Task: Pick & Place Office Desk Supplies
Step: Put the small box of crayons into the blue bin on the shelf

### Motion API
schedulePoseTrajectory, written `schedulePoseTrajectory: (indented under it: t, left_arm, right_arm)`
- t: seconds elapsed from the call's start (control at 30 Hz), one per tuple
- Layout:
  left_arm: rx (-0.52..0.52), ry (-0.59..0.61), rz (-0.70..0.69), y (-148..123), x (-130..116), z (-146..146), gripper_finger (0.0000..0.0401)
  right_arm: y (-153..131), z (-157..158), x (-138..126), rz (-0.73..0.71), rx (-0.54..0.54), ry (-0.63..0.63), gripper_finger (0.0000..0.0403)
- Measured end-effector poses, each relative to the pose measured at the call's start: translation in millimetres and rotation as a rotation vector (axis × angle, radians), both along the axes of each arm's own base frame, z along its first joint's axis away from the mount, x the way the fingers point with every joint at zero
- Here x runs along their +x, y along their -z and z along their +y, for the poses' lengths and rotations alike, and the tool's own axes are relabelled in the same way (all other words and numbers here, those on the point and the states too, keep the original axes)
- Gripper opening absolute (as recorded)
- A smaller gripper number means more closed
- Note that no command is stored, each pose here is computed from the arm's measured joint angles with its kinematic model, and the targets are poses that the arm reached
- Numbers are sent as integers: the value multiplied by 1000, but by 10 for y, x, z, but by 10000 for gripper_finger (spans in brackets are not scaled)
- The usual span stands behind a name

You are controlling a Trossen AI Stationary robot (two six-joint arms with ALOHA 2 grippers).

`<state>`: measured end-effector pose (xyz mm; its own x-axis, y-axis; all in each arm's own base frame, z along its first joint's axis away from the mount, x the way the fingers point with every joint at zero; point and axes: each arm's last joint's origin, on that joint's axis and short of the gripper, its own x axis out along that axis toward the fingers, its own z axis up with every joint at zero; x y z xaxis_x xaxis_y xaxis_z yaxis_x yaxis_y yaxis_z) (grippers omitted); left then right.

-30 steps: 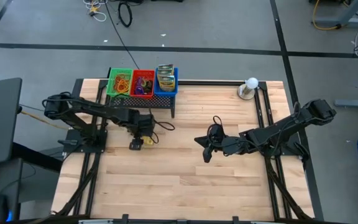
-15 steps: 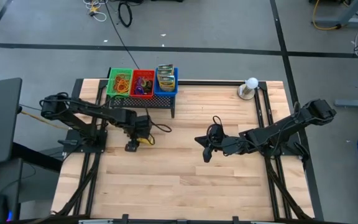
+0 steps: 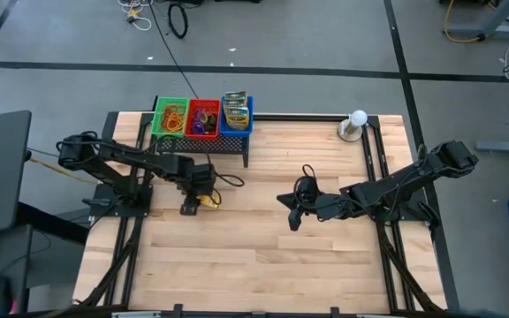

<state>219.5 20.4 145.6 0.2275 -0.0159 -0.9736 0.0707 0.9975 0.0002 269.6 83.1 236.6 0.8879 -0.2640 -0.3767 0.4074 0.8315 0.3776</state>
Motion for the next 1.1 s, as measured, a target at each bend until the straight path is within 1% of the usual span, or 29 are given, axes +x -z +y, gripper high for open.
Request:
schedulePoseTrajectory:
  t: [0.1, 0.23, 0.33, 0.43, 0.5, 0.57, 0.7, 0.8, 0.9, 1.03, 1.1]
  left_arm:
    - [-30, -3, -18, -31, 30, -3, 211]
    - [-64, 11, -8, -1, 31, -12, 247]
    - [-64, 9, 21, 54, 36, -12, 267]
    - [-32, -10, 35, 95, 56, -2, 268]
    - [-26, -28, 39, 108, 66, 2, 255]
    - [-31, -55, 32, 108, 72, 3, 233]
    - [-31, -122, 9, 87, 76, 7, 170]
    - [-25, -161, -63, 24, 110, 11, 124]
    - [-21, -196, -151, -79, 134, 1, 93]
    - [5, -247, -279, -237, 161, -63, 80]
    - [7, -276, -345, -309, 178, -104, 79]
  right_arm:
    - [2, 7, 2, 5, 10, -25, 5]
    - [6, 20, 4, 13, 30, -67, 5]
    - [10, 26, 3, 19, 35, -87, 5]
    - [15, 25, 1, 26, 35, -89, 5]
    - [16, 25, 1, 26, 35, -90, 5]
    - [17, 17, 3, 25, 45, -83, 5]
    - [22, -32, 19, 14, 136, -51, 5]
    - [37, -122, 41, 10, 253, -4, 5]
    - [50, -215, 65, -1, 403, 47, 12]
    - [147, -307, 151, -19, 591, 144, 48]
    - [232, -352, 233, -19, 674, 158, 70]
